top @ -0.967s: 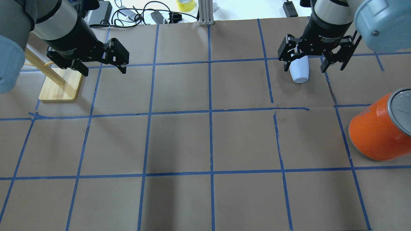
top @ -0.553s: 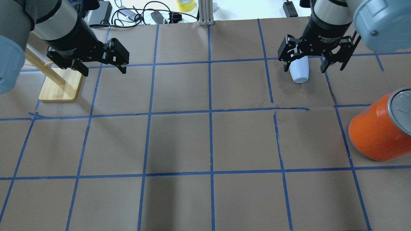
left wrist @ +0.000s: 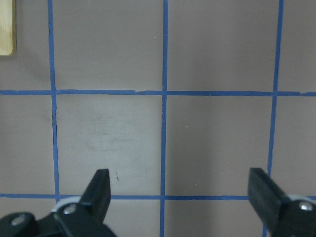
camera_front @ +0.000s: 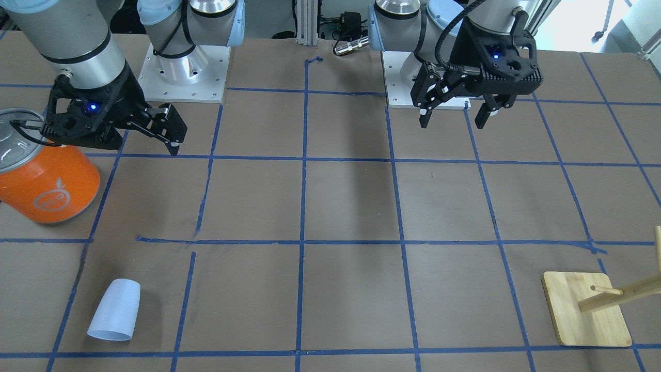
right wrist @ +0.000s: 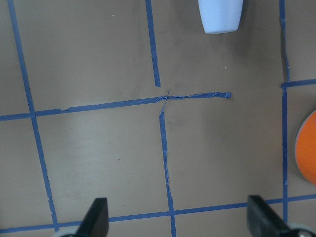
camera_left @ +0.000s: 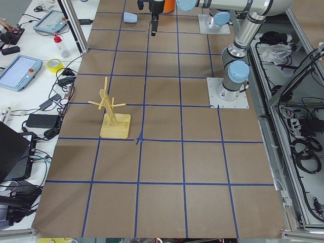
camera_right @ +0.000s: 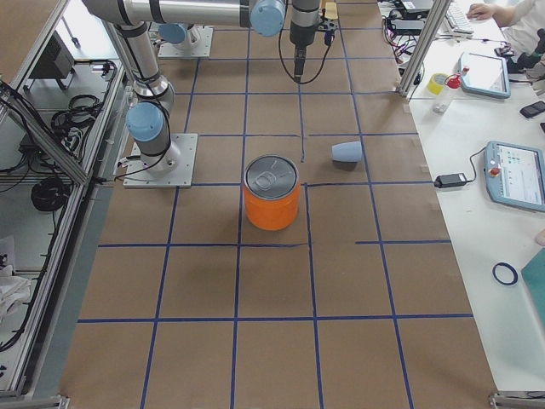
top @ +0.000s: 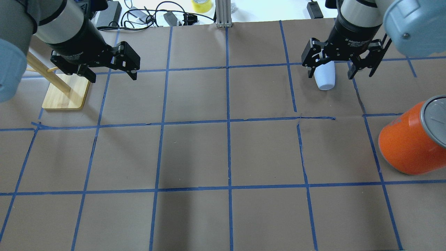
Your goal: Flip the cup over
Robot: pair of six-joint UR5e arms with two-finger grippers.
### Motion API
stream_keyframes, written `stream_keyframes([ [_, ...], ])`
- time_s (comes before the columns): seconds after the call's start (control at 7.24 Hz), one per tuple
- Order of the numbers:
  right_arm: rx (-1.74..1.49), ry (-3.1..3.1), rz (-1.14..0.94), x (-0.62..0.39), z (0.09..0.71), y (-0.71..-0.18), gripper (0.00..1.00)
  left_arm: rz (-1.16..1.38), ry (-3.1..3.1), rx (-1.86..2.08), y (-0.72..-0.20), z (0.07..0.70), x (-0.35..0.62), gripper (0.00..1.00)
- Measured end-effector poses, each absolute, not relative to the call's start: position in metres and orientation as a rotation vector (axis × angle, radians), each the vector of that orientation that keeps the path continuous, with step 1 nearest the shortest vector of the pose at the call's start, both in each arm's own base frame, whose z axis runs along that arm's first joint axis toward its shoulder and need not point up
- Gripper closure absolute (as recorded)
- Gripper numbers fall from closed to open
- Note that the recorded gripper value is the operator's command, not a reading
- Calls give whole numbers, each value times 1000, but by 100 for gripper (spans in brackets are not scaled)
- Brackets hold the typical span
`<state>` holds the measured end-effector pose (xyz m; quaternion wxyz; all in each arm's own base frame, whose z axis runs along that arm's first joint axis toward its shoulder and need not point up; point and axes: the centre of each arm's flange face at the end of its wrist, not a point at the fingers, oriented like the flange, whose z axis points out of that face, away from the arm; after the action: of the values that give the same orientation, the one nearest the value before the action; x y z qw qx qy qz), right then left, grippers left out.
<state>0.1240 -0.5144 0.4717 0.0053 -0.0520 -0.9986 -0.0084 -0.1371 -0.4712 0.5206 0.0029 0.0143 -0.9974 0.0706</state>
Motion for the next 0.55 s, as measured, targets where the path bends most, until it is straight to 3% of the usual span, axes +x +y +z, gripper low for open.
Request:
stream_keyframes([
  [0.55,-158,-3123,-40,124,468,-515,0,220,-3128,46,-471,520,-137,0],
])
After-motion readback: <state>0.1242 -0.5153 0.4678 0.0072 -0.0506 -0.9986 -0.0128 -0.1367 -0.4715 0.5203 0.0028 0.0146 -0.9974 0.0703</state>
